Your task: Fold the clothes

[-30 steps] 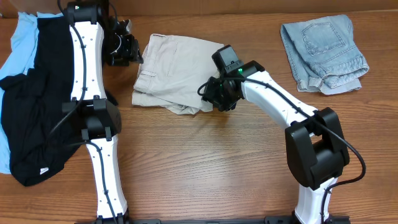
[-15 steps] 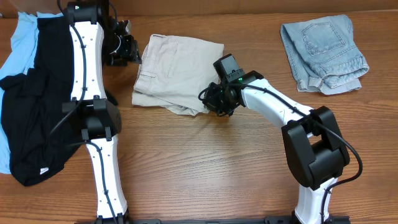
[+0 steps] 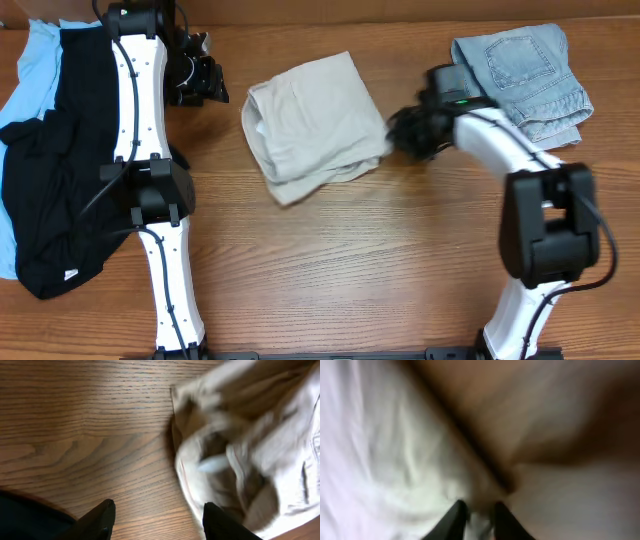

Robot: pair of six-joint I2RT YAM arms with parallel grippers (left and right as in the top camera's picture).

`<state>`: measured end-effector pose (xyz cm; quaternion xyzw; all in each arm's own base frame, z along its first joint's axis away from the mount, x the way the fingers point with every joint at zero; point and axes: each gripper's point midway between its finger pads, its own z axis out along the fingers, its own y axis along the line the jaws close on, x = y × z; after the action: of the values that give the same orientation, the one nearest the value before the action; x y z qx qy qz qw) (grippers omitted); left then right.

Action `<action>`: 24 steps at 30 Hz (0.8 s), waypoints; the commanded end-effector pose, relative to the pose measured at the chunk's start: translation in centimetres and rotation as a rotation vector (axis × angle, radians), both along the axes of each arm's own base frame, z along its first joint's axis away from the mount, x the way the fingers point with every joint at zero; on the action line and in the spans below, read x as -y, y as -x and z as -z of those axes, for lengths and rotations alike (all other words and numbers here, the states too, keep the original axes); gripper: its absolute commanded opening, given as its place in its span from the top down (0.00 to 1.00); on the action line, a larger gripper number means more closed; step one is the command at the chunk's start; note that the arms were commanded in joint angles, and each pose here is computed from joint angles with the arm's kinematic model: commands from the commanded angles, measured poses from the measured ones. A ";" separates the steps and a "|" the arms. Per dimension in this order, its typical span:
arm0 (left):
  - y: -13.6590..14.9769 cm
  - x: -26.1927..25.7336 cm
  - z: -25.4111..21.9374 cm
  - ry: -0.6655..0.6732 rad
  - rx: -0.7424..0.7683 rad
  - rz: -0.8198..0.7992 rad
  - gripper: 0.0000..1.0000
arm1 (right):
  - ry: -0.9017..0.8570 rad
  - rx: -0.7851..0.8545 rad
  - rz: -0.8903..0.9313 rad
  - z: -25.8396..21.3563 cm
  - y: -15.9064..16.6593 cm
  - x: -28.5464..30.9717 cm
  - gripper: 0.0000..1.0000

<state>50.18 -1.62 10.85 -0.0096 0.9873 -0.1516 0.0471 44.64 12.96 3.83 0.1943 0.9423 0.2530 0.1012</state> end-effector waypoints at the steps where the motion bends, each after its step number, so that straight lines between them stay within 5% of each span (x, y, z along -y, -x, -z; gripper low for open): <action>1: -0.3 -0.1 -2.5 -0.013 0.074 0.022 0.40 | 0.000 0.160 0.030 -1.7 -3.8 5.3 0.69; 5: -0.4 0.0 -2.5 -0.013 0.078 0.024 0.39 | -0.160 0.323 0.025 -7.4 -7.3 7.4 0.56; 10: -0.6 0.0 -2.5 -0.015 0.085 0.024 0.38 | -0.177 0.377 -0.070 -12.9 -7.6 6.4 0.46; 17: -1.4 -0.3 -2.7 -0.015 0.114 0.001 0.26 | -0.081 0.209 -0.244 -12.6 -2.8 -1.7 0.35; 21: -1.6 -0.3 -2.7 -0.017 0.122 0.002 0.00 | -0.058 0.069 -0.285 -10.5 0.8 -7.0 0.35; 24: -1.7 -0.6 -2.7 -0.032 0.126 -0.001 0.00 | 0.008 -0.023 -0.207 -8.8 2.7 -9.7 0.35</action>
<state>51.57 -1.41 10.97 -0.0038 0.9863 -0.1464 0.0763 43.24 21.09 13.75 0.0436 0.9484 0.3048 0.0760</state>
